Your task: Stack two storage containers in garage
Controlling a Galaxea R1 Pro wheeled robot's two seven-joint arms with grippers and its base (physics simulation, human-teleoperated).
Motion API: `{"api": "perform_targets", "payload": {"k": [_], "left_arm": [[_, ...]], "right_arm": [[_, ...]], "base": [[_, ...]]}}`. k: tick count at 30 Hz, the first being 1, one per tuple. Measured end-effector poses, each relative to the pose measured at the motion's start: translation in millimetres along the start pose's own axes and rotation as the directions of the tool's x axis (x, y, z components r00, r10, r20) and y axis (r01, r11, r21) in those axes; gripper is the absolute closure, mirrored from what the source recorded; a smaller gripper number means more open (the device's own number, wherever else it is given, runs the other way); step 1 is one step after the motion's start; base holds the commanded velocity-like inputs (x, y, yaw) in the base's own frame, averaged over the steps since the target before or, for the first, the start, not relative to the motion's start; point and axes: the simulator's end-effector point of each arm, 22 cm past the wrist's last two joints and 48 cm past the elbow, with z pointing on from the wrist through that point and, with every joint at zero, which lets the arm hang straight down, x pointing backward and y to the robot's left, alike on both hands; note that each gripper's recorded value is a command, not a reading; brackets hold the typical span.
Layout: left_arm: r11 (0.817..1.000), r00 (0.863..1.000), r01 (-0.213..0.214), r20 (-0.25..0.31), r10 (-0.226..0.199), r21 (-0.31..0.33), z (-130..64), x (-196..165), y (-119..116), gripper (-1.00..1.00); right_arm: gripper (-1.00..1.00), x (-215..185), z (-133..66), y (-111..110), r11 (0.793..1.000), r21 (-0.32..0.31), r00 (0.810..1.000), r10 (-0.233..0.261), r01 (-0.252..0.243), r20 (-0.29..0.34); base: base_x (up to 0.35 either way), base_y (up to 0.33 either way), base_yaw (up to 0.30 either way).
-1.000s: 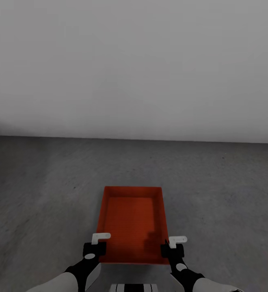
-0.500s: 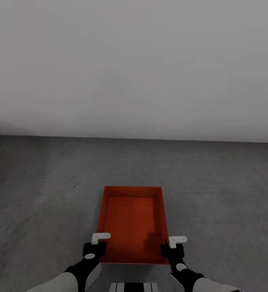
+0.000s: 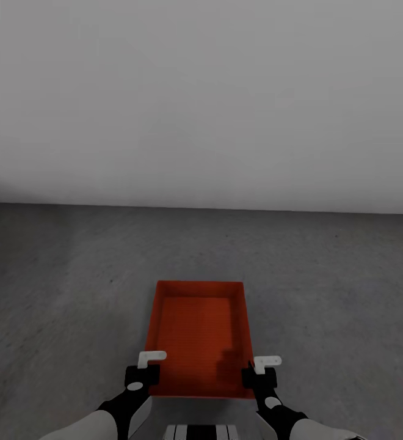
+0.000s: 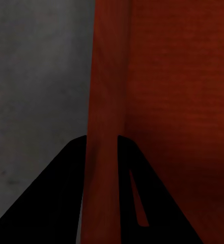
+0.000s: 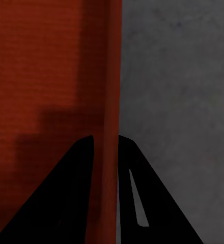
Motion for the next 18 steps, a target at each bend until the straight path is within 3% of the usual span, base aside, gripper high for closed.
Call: {"api": "perform_targets", "payload": {"k": [18], "left_arm": [[1.0, 1.0, 0.0, 0.001, 0.0, -0.001, 1.7, 0.7, -0.5, 1.0]], "right_arm": [[1.0, 1.0, 1.8, -0.2, 1.0, -0.001, 1.0, -0.001, 0.001, 0.001]], "base": [[0.0, 0.0, 0.0]]}}
